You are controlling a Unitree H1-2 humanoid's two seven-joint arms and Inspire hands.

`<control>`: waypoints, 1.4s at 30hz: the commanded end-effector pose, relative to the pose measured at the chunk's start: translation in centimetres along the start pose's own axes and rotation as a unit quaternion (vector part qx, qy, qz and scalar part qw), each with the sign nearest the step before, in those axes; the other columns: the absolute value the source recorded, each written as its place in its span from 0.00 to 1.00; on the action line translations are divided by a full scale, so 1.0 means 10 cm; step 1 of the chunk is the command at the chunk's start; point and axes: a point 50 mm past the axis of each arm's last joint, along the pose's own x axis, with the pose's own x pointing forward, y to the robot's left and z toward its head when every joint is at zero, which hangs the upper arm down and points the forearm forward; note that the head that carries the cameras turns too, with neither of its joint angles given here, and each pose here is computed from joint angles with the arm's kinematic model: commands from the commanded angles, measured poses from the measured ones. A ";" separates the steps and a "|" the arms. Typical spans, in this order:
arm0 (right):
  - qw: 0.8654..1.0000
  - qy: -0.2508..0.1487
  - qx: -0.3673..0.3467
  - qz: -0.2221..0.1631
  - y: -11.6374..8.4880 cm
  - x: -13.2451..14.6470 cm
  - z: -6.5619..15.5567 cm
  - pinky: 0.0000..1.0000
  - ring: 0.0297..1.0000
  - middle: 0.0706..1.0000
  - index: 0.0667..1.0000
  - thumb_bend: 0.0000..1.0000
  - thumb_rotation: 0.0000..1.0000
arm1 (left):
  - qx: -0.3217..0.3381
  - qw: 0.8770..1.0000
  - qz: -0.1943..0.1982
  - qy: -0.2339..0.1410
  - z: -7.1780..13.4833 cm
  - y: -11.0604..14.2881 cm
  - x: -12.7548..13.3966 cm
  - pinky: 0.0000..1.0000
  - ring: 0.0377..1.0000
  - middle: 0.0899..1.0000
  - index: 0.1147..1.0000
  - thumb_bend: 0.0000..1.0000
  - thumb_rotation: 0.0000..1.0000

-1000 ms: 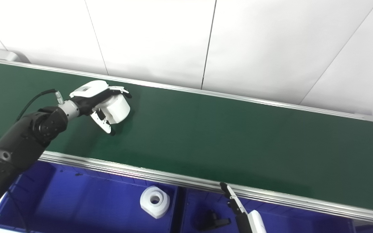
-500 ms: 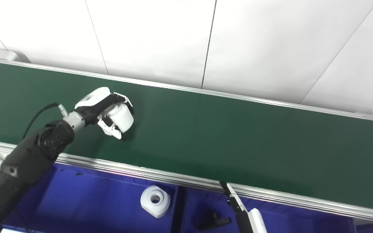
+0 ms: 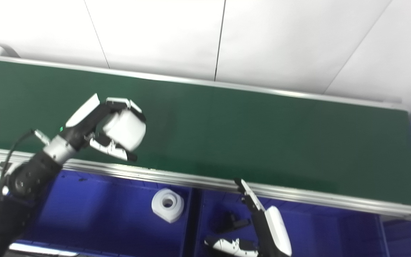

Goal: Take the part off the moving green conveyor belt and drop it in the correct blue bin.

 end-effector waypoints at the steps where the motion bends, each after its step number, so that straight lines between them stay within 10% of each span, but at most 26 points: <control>1: 1.000 -0.009 0.000 -0.010 -0.01 -0.01 0.11 0.81 0.89 0.92 0.94 0.81 0.47 | 0.001 1.000 0.006 -0.027 0.07 0.01 -0.05 0.43 0.41 0.46 0.44 0.50 0.00; 12: 1.000 -0.010 0.002 -0.027 0.03 0.07 0.29 0.78 0.86 0.90 0.92 0.83 0.48 | -0.033 0.999 -0.041 0.008 0.00 -0.43 -0.56 0.44 0.40 0.46 0.45 0.50 0.00; 27: 0.999 -0.010 -0.001 -0.032 0.05 0.09 0.34 0.78 0.86 0.90 0.92 0.81 0.46 | 0.022 0.986 -0.163 0.042 -0.13 -0.82 -0.52 0.56 0.44 0.46 0.43 0.50 0.00; 28: 0.999 -0.011 0.000 -0.032 0.05 0.09 0.34 0.78 0.86 0.90 0.92 0.81 0.46 | 0.038 0.983 -0.172 0.045 -0.13 -0.82 -0.51 0.60 0.58 0.47 0.42 0.51 0.00; 31: 0.999 -0.011 0.000 -0.031 0.05 0.09 0.33 0.78 0.87 0.90 0.93 0.81 0.47 | 0.080 0.974 -0.202 0.069 -0.11 -0.84 -0.48 0.72 0.76 0.75 0.43 0.50 0.08; 34: 0.999 -0.010 0.001 -0.032 0.05 0.09 0.33 0.78 0.86 0.90 0.92 0.81 0.46 | 0.110 0.962 -0.227 0.100 -0.08 -0.86 -0.44 0.91 0.93 0.93 0.87 0.69 0.59; 39: 1.000 0.004 0.000 -0.020 0.05 0.09 0.32 0.79 0.88 0.92 0.94 0.82 0.47 | 0.121 0.960 -0.229 0.103 -0.02 -0.87 -0.42 0.96 0.95 0.97 0.94 0.76 0.72; 42: 1.000 0.012 -0.003 -0.013 0.05 0.08 0.32 0.79 0.89 0.93 0.95 0.82 0.49 | -0.005 0.980 -0.176 0.094 0.03 -0.90 -0.44 0.87 0.93 0.96 0.93 0.77 0.60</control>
